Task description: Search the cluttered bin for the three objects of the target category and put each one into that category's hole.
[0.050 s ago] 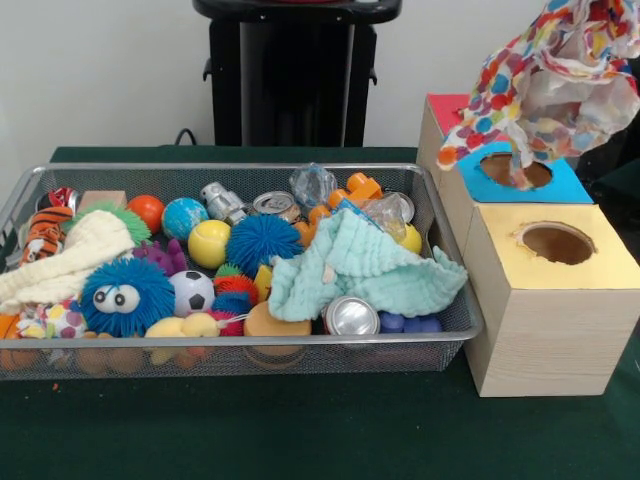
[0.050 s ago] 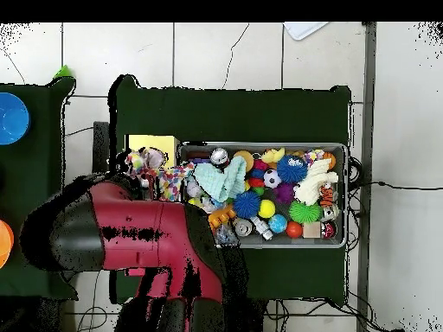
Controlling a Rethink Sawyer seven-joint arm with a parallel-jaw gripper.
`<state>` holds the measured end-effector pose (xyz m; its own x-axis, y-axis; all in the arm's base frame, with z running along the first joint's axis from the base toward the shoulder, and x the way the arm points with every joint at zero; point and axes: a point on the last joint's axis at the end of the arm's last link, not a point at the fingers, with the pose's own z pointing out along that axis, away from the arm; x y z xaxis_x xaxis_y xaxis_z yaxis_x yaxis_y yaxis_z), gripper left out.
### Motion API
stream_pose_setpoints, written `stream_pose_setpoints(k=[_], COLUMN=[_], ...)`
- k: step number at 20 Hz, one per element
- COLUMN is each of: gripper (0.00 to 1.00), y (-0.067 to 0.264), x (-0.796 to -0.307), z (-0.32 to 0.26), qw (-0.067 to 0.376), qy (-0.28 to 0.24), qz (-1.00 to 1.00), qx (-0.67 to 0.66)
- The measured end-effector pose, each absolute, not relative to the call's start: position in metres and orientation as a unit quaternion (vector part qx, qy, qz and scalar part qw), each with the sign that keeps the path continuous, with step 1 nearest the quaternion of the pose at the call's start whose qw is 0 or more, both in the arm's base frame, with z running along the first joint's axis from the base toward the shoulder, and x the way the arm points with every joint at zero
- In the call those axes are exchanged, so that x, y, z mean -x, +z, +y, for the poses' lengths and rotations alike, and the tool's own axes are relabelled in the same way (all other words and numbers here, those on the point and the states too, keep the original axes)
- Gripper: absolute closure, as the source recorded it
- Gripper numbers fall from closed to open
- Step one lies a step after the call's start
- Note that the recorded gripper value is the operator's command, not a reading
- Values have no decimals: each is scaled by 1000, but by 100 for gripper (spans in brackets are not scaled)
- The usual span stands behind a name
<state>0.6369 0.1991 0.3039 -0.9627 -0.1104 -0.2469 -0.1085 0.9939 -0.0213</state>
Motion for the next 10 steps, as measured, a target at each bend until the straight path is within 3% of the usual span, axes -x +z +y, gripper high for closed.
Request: stream_pose_setpoints(k=[10], gripper=[100], y=[308], x=[-663], z=[204], qw=[139], qy=[6], qz=[989], qx=[47])
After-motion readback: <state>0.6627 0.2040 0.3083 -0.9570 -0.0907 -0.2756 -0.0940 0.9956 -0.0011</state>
